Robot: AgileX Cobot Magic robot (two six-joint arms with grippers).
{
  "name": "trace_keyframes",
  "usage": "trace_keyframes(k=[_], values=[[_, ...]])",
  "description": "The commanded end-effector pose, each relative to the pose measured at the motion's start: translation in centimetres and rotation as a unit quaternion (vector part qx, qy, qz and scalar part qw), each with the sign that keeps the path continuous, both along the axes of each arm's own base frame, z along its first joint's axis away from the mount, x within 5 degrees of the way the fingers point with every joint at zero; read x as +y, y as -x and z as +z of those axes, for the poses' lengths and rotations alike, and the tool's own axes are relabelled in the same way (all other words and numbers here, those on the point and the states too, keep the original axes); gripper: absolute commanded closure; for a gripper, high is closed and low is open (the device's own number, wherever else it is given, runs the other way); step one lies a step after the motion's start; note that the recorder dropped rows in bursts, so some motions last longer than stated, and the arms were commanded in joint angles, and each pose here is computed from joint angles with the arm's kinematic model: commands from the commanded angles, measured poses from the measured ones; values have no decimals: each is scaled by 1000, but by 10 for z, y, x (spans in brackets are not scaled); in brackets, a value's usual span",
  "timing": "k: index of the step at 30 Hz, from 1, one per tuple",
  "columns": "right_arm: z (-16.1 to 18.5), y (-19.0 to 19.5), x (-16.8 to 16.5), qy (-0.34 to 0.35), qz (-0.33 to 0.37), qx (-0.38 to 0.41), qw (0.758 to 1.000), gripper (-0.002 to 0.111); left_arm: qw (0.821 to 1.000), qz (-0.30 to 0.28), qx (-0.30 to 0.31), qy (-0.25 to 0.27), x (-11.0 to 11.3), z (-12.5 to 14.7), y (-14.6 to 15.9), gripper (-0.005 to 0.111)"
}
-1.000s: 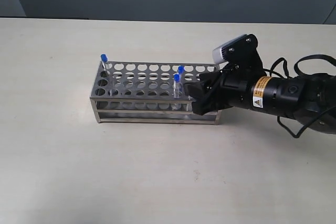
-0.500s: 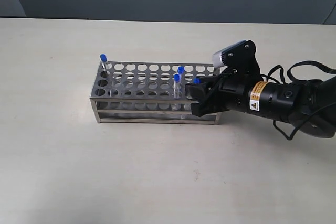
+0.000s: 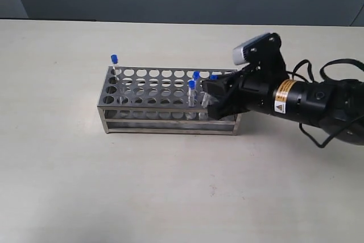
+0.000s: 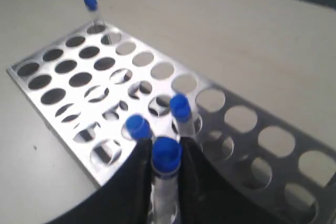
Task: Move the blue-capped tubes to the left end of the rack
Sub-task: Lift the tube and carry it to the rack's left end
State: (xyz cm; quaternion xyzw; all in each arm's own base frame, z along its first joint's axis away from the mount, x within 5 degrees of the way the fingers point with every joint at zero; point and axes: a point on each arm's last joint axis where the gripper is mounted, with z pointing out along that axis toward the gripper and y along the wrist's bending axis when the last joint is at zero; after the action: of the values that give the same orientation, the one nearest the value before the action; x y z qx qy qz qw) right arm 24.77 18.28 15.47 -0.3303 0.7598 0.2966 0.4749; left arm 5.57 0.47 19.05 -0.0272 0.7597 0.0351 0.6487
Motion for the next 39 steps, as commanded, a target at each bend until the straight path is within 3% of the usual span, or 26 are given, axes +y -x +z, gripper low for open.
trace_keyframes(k=[1,7,14,24,39], values=[[38,5,-3,-32,7,-60,998,109,1000,-2,-7,-1,0,2,0,106],[84,5,7,-47,29,-135,989,109,1000,-1,-6,-7,0,2,0,106],[109,-10,63,-51,71,-165,982,109,1000,0,-5,-19,1,2,0,106],[66,-30,154,-43,146,-151,977,109,1000,0,-5,-19,1,2,0,106],[17,-44,167,11,133,-96,986,109,1000,0,-5,-20,1,2,0,106]])
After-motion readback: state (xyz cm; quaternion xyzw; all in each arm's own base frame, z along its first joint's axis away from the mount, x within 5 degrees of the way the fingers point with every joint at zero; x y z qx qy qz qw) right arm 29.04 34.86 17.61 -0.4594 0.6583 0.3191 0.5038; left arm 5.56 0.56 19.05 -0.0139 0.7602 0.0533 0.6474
